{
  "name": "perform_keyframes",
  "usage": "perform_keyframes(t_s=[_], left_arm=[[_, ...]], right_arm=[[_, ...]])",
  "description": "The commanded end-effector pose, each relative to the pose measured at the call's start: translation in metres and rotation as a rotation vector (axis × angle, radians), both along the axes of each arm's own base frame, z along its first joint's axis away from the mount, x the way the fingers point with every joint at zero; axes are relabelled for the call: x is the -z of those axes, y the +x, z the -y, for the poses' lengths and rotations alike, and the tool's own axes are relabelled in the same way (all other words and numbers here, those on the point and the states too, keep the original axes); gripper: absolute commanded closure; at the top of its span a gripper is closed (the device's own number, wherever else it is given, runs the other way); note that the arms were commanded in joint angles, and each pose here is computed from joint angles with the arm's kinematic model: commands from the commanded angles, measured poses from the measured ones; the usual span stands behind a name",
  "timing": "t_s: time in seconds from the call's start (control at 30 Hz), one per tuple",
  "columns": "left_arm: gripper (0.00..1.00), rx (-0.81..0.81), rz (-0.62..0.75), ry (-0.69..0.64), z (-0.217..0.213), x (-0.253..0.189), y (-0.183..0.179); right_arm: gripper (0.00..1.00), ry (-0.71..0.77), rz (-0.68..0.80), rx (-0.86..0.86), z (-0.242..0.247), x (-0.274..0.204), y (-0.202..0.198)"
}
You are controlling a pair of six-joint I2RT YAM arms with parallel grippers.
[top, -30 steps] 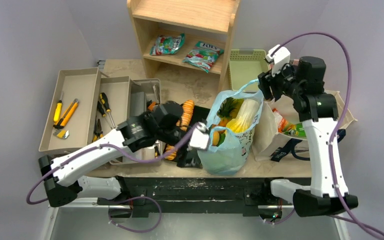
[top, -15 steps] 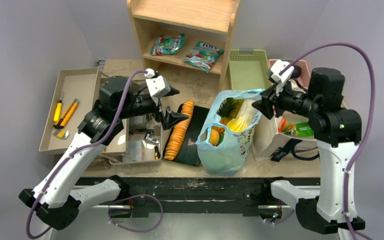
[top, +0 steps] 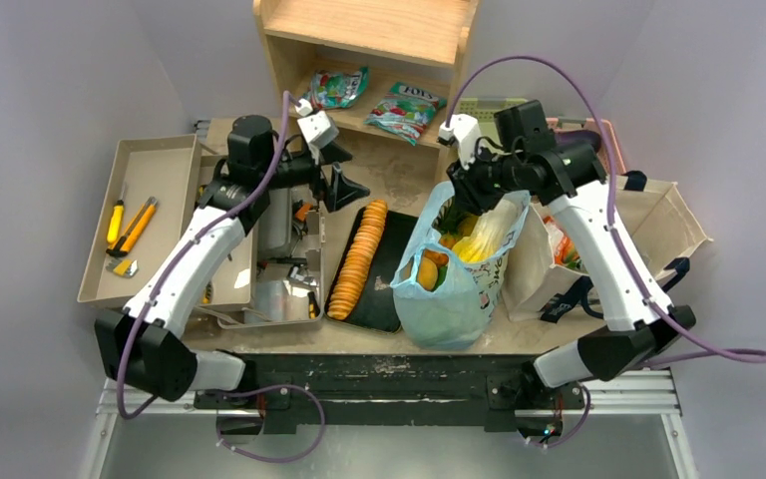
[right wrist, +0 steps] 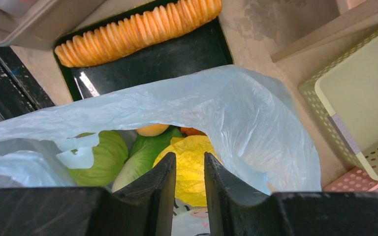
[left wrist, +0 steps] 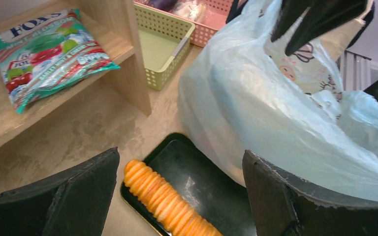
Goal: Untie the knot of the grocery bags and take out the mixed food
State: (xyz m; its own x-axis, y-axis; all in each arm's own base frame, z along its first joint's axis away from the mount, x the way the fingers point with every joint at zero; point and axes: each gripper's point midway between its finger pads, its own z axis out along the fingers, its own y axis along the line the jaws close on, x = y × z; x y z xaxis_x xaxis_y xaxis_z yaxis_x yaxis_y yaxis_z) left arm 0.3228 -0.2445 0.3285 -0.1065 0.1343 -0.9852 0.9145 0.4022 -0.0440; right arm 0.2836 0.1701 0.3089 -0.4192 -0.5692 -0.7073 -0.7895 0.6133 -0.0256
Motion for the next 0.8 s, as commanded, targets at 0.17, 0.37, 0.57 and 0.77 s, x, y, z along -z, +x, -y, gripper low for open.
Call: perform_keyframes(t_s=[0.17,0.37,0.57,0.77], left_arm=[[0.1,0.054,0.079,-0.039,-0.018,-0.024,0.044],[0.1,0.097,0.082,-0.033,-0.021,-0.012,0.048],[0.11,0.066,0.041,-0.043,-0.021,-0.015,0.042],[0.11,0.067,0.061,0.028,-0.013,-0.016,0.015]], right_arm=[[0.94,-0.091,0.006,0.104,0.01,0.011,0.017],[0.94,-0.152,-0.025,0.193,0.03,0.04,0.008],[0.87,-0.131,0.043,0.144,0.04,0.034,-0.013],[0.89,-0.117,0.079,0.075,0.048,0.044,-0.046]])
